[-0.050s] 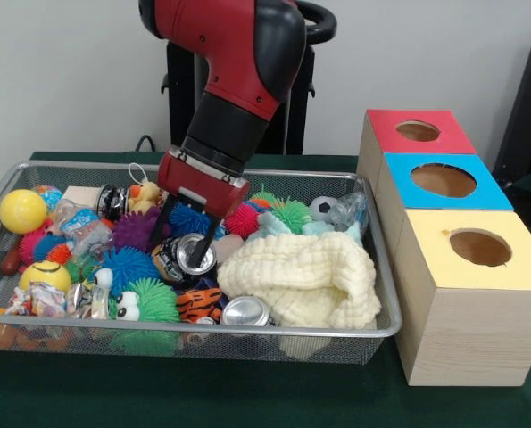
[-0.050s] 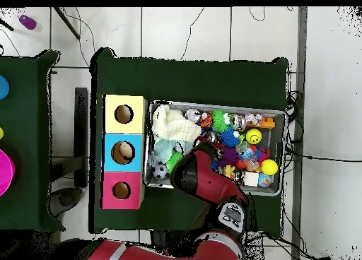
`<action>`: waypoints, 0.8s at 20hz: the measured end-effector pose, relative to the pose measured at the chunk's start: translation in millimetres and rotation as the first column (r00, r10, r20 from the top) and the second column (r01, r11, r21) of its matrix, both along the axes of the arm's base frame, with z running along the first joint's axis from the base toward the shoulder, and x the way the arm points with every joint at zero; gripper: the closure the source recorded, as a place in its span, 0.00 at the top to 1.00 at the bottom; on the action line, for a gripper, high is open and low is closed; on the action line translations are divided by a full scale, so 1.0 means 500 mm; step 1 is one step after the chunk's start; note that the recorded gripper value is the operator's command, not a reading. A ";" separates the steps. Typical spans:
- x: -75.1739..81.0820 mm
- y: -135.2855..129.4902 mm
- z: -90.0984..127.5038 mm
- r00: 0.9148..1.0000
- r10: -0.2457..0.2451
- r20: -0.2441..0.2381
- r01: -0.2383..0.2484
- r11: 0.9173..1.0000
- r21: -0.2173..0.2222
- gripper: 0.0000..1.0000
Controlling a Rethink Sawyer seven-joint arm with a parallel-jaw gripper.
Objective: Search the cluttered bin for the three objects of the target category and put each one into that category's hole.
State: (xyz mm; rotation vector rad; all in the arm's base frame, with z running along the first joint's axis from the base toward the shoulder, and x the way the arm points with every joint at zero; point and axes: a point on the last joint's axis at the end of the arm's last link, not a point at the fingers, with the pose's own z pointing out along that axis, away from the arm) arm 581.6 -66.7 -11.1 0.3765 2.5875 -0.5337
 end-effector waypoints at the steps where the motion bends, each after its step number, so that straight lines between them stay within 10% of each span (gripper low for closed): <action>1: 0.001 -0.003 -0.002 1.000 -0.002 0.006 0.002 1.000 -0.001 1.00; 16: 0.010 -0.010 -0.026 0.997 0.003 0.071 -0.002 1.000 -0.004 1.00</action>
